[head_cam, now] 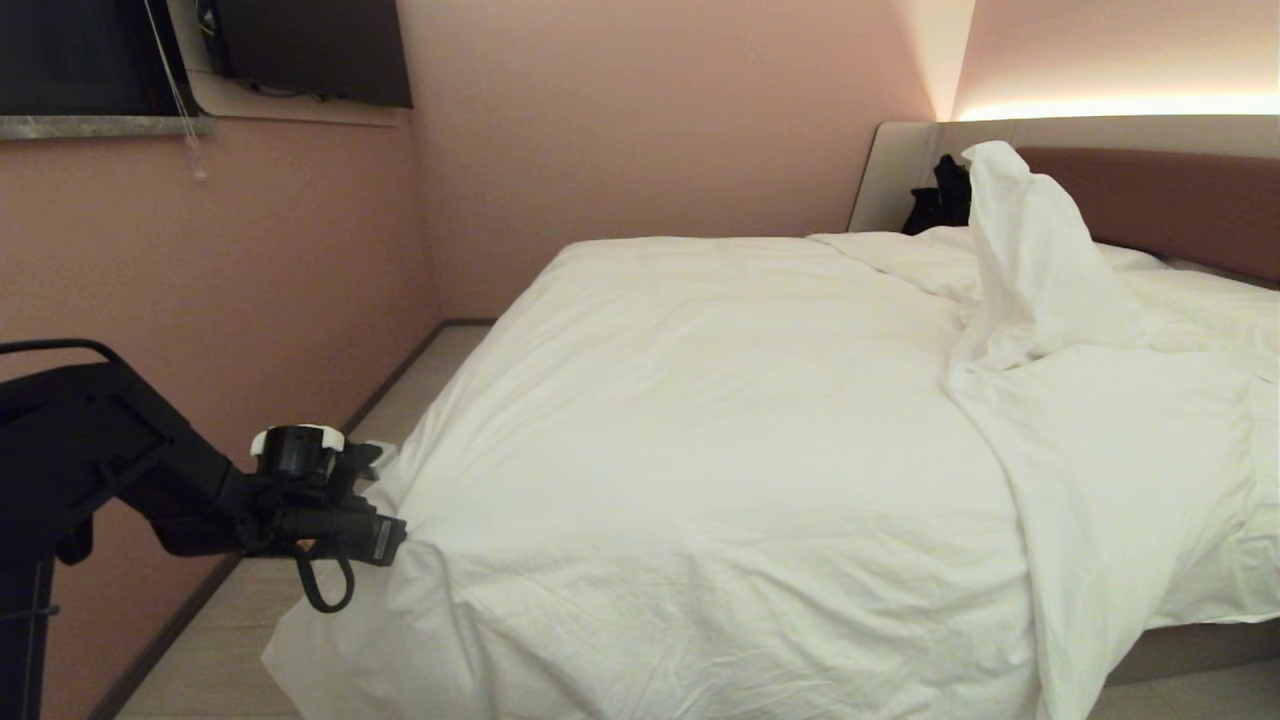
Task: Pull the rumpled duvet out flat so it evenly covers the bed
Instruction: Flatten the corners of the folded blanket
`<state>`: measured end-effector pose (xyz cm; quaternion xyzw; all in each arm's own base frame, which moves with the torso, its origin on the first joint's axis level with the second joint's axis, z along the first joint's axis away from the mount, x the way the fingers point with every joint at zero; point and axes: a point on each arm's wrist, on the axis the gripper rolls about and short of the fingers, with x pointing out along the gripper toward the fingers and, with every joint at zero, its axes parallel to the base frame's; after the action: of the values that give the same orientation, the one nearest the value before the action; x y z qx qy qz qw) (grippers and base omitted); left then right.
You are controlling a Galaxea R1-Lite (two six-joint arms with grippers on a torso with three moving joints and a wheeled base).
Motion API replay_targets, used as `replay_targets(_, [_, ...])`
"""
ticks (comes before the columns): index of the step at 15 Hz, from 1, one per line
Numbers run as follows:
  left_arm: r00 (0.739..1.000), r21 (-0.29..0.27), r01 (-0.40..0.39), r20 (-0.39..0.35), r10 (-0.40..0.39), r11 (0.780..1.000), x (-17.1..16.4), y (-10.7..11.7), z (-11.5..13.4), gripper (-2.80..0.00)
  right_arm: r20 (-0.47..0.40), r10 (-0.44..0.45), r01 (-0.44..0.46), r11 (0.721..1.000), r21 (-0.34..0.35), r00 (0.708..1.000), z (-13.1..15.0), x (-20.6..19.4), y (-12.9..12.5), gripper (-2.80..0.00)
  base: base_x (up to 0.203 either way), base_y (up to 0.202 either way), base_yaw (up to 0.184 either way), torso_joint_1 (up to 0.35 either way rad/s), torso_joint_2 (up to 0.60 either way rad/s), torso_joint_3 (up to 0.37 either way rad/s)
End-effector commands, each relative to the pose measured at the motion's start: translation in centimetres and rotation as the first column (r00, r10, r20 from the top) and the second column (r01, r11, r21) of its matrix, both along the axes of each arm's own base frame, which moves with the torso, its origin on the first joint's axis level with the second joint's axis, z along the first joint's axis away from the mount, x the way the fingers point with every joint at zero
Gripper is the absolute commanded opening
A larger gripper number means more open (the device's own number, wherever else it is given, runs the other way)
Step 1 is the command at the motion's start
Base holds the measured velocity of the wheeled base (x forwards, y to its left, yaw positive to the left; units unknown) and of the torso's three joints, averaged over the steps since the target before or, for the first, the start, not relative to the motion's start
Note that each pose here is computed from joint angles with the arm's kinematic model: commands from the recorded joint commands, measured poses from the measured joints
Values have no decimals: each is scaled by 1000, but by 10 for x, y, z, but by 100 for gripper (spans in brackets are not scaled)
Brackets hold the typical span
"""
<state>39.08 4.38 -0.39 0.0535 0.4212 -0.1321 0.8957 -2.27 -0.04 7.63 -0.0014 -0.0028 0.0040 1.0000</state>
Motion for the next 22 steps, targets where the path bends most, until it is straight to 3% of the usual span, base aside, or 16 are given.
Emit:
replay_targets(1, [1000,2,2,13,-2,1000,0,0,4,-280,-1,0,0,1000,0,1000,0,0,0,-280,0,0,0,0,0,0])
replay_targets(4, [1000,-1,0,16,0,1000,1,0,4,-280,-1,-1,1,1000,0,1000,0,0,0,-280,0,0,0,0,0,0])
replay_targets(5, [1000,-5,-6,17,6,1000,2,0,5,0,1,0,0,1000,0,1000,0,0,0,-280,0,0,0,0,0,0])
replay_targets(8, [1000,-19,-13,22,14,1000,2,0,7,0,-1,0,0,1000,0,1000,0,0,0,-280,0,0,0,0,0,0])
replay_targets(13, [982,-84,-83,165,96,993,6,0,29,0,1,0,0,1000,0,1000,0,0,0,-280,0,0,0,0,0,0])
replay_targets(15, [966,-125,-114,216,139,986,3,1,50,0,1,0,0,1000,0,1000,0,0,0,-280,0,0,0,0,0,0])
replay_targets(19, [896,-204,-158,382,227,966,-19,8,116,0,0,0,0,1000,0,1000,0,0,0,-280,0,0,0,0,0,0])
replay_targets(22, [848,-247,-170,457,270,954,-47,9,156,0,0,0,0,1000,0,1000,0,0,0,-280,0,0,0,0,0,0])
